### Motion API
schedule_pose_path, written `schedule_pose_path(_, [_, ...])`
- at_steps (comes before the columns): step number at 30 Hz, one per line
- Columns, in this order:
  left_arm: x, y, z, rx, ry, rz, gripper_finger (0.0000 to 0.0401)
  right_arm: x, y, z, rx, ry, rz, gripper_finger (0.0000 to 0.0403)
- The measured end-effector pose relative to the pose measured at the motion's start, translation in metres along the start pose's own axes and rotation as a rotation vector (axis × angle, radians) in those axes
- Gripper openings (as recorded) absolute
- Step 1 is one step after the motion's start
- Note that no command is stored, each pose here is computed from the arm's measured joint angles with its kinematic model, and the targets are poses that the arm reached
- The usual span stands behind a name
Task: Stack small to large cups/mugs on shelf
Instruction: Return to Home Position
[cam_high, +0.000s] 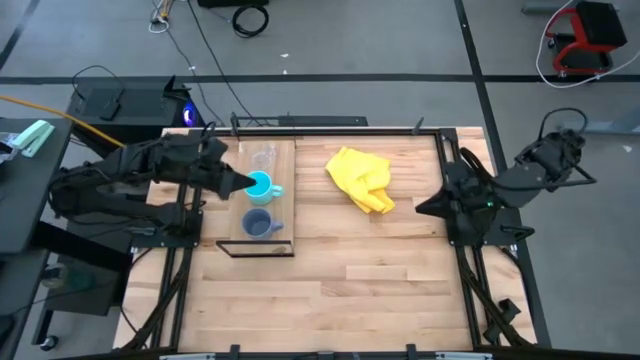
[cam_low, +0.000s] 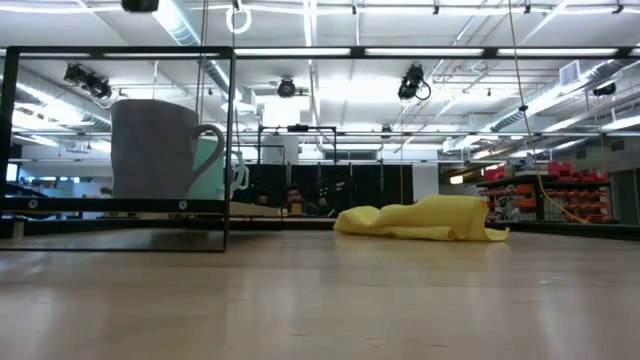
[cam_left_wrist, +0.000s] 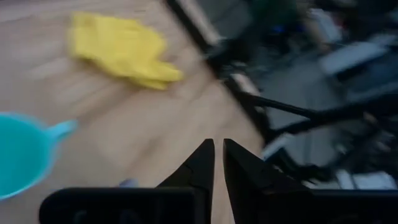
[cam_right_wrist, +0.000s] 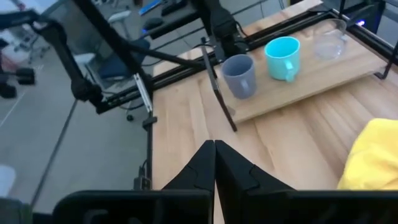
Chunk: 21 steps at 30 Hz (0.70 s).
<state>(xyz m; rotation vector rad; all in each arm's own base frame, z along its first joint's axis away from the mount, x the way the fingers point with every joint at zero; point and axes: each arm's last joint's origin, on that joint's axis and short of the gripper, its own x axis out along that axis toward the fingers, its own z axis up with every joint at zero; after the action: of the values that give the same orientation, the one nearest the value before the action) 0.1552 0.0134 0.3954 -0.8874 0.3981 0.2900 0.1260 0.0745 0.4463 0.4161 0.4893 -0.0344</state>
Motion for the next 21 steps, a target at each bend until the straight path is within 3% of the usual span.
schedule_pose_path(4, [-0.003, -0.023, 0.0, 0.093, -0.076, -0.184, 0.0045, -0.003, -0.003, -0.002, -0.045, 0.031, 0.008, 0.0015])
schedule_pose_path(7, [-0.009, -0.037, 0.0, 0.186, -0.135, -0.313, 0.0045, -0.007, -0.004, -0.002, 0.035, 0.05, 0.041, 0.0014])
schedule_pose_path(11, [-0.019, -0.046, -0.006, 0.303, -0.144, -0.402, 0.004, -0.018, -0.003, -0.002, 0.023, 0.025, 0.11, 0.0014])
schedule_pose_path(21, [-0.029, -0.042, -0.032, 0.477, -0.238, -0.274, 0.0043, -0.048, 0.001, 0.011, -0.002, -0.216, 0.244, 0.0013])
